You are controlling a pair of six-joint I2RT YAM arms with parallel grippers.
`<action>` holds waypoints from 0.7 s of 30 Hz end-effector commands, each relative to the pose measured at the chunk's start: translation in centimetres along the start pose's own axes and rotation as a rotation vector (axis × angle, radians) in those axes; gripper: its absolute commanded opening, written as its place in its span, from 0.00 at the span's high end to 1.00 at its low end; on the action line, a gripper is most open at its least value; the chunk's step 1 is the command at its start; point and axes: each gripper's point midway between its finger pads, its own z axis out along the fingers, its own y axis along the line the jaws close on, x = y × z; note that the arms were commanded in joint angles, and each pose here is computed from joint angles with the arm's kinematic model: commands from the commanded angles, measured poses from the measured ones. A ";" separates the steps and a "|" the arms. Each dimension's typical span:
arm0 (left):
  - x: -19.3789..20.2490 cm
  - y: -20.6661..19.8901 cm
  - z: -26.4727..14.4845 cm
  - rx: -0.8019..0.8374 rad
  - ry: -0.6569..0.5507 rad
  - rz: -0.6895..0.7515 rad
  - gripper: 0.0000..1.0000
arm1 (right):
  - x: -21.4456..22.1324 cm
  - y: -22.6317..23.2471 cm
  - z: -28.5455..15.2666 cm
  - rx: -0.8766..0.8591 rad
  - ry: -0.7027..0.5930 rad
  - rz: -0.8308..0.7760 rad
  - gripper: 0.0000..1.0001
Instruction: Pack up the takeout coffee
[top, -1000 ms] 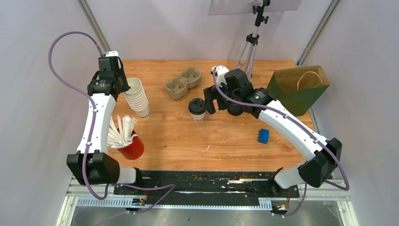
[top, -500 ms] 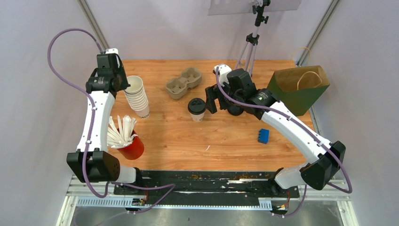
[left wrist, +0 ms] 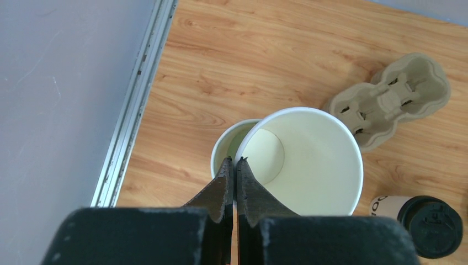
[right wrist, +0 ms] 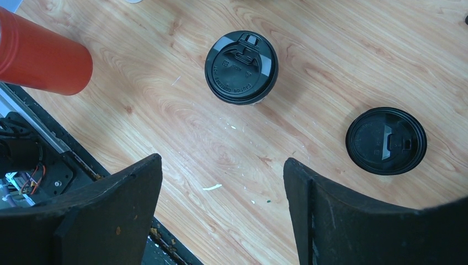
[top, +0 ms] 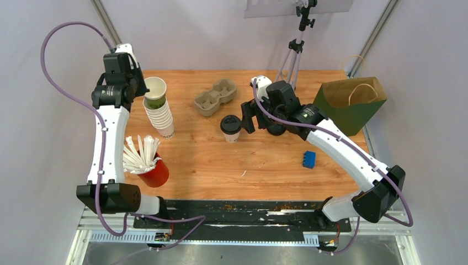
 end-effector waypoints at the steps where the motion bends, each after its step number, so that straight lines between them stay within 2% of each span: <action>1: -4.0 -0.9 -3.2 0.064 -0.119 -0.040 1.00 | -1.6 0.2 -1.5 0.004 -0.060 -0.005 0.19; 5: -5.6 -2.3 -5.6 0.154 -0.171 -0.068 1.00 | -2.2 0.5 -2.0 -0.003 -0.084 0.007 0.19; 10: -4.9 -5.6 -7.6 0.349 -0.184 -0.126 1.00 | -2.1 -1.9 -2.7 0.127 -0.101 0.010 0.18; 13: -3.5 -7.7 -8.5 0.437 -0.146 -0.102 1.00 | -1.6 -3.5 -3.1 0.203 -0.089 0.010 0.16; 17: -0.5 -11.5 -10.2 0.560 -0.054 0.004 1.00 | -0.8 -5.7 -3.2 0.291 -0.063 0.005 0.16; 21: 3.2 -14.8 -12.5 0.682 0.005 0.070 1.00 | 1.3 -8.7 -2.2 0.374 0.016 -0.002 0.18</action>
